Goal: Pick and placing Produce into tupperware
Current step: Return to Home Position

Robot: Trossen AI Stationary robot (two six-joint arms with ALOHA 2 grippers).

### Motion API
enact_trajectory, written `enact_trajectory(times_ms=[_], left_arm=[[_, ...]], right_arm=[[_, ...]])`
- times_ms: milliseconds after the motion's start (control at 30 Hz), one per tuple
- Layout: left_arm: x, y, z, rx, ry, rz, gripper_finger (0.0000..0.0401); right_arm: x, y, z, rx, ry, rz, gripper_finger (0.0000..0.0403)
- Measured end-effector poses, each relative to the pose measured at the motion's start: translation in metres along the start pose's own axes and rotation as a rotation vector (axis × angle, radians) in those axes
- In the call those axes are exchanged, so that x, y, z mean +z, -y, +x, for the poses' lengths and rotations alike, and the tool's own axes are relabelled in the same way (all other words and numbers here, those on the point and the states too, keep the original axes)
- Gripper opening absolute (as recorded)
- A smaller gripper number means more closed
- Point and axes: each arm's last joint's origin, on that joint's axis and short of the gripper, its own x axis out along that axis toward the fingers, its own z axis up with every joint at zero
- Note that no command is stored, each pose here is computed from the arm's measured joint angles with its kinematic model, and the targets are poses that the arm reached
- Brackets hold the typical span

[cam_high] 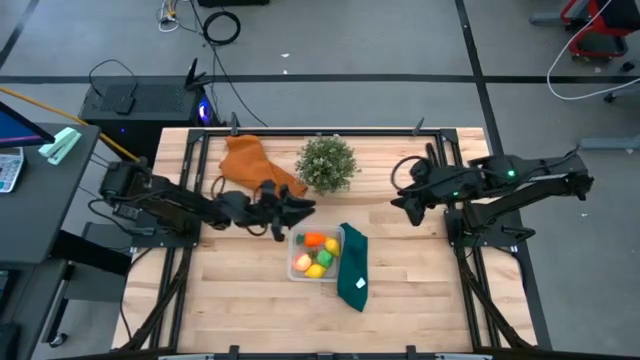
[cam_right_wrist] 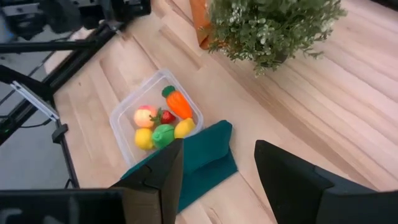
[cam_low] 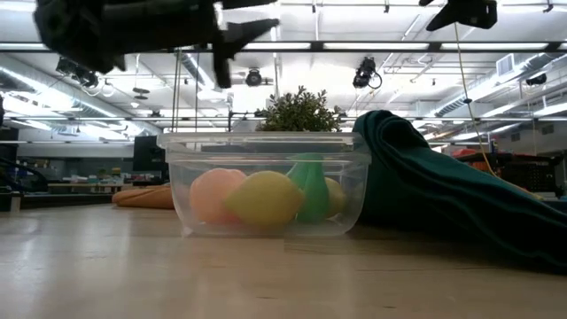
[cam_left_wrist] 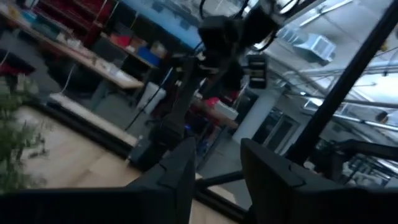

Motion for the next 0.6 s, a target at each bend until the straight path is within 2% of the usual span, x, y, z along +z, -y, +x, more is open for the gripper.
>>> enact_trajectory(times_ms=[233, 400, 600], left_arm=[[0.021, -0.005, -0.033, 0.006, 0.057, 0.044, 0.0105], [0.037, -0.007, -0.056, -0.004, 0.119, 0.082, 0.0094], [0.044, -0.019, -0.086, 0.022, 0.162, 0.090, 0.0078]], right_arm=[[-0.002, 0.023, -0.047, 0.066, 0.156, 0.061, 0.0153], [-0.006, 0.040, -0.076, 0.123, 0.252, 0.092, 0.0122], [-0.012, 0.055, -0.095, 0.145, 0.311, 0.111, 0.0081]])
